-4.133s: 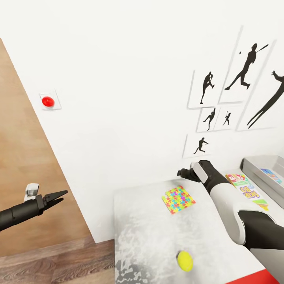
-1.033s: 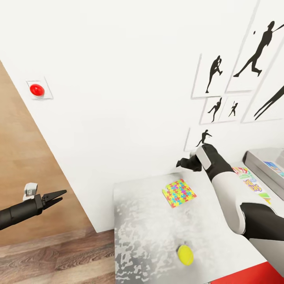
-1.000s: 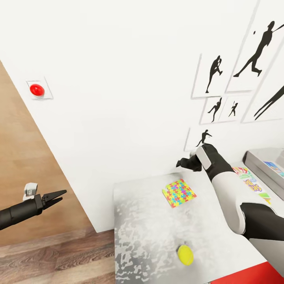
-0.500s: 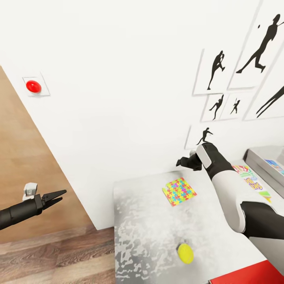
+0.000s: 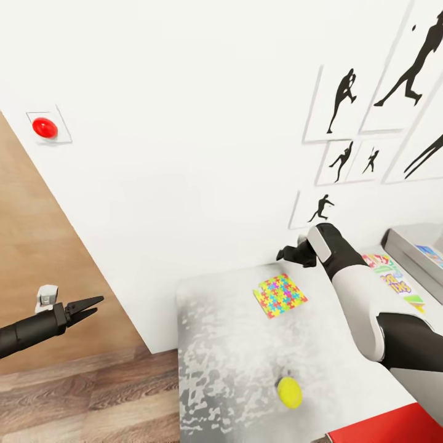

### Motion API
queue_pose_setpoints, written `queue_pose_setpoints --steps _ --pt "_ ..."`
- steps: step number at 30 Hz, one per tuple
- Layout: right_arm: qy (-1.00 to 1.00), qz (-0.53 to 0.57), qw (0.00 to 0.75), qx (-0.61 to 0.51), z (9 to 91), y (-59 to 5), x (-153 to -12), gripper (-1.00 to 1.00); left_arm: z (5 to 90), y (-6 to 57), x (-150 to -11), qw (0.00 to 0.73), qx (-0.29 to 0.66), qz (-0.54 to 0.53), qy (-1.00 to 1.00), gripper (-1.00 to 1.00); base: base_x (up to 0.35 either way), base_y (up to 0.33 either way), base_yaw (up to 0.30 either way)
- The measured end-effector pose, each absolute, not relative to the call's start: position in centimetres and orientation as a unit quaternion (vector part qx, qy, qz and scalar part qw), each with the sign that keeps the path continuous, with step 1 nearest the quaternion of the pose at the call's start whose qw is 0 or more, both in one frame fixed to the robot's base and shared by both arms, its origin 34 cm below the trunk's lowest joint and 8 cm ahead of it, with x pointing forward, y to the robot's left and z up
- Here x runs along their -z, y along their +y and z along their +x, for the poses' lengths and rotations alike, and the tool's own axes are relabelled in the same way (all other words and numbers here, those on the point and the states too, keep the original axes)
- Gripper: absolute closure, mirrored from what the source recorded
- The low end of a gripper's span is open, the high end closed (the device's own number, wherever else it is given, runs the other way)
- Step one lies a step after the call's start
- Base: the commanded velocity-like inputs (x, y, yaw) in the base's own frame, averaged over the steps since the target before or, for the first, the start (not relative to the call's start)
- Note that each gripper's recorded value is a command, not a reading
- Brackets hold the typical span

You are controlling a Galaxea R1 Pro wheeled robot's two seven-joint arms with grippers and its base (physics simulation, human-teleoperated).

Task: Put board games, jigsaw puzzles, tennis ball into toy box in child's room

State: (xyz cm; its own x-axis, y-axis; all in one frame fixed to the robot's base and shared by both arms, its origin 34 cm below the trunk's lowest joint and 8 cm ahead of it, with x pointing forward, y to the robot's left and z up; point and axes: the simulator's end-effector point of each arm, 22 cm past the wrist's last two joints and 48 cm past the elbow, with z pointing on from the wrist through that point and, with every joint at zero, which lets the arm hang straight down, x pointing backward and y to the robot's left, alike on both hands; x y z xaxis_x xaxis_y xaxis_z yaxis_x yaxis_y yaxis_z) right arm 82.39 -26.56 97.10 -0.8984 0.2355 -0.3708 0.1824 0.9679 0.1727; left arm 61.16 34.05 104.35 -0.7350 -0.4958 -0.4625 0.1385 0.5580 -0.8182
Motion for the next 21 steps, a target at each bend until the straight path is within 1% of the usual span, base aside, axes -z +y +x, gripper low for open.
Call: queue_pose_setpoints --steps 5,12,21 --pt "0.973 0.111 0.194 -0.064 82.4 -27.2 -96.5 -1.0 61.1 34.0 -104.3 0.344 0.463 -0.11 0.809 -1.0 0.0 0.0 0.0" --pt "0.972 0.115 0.198 -0.059 83.0 -28.2 -96.8 -1.0 60.4 33.4 -107.0 0.346 0.512 -0.075 0.783 -1.0 0.0 0.0 0.0" --pt "0.969 0.123 0.208 -0.051 84.1 -30.0 -97.5 -1.0 59.9 33.2 -108.2 0.343 0.539 -0.059 0.767 -1.0 0.0 0.0 0.0"
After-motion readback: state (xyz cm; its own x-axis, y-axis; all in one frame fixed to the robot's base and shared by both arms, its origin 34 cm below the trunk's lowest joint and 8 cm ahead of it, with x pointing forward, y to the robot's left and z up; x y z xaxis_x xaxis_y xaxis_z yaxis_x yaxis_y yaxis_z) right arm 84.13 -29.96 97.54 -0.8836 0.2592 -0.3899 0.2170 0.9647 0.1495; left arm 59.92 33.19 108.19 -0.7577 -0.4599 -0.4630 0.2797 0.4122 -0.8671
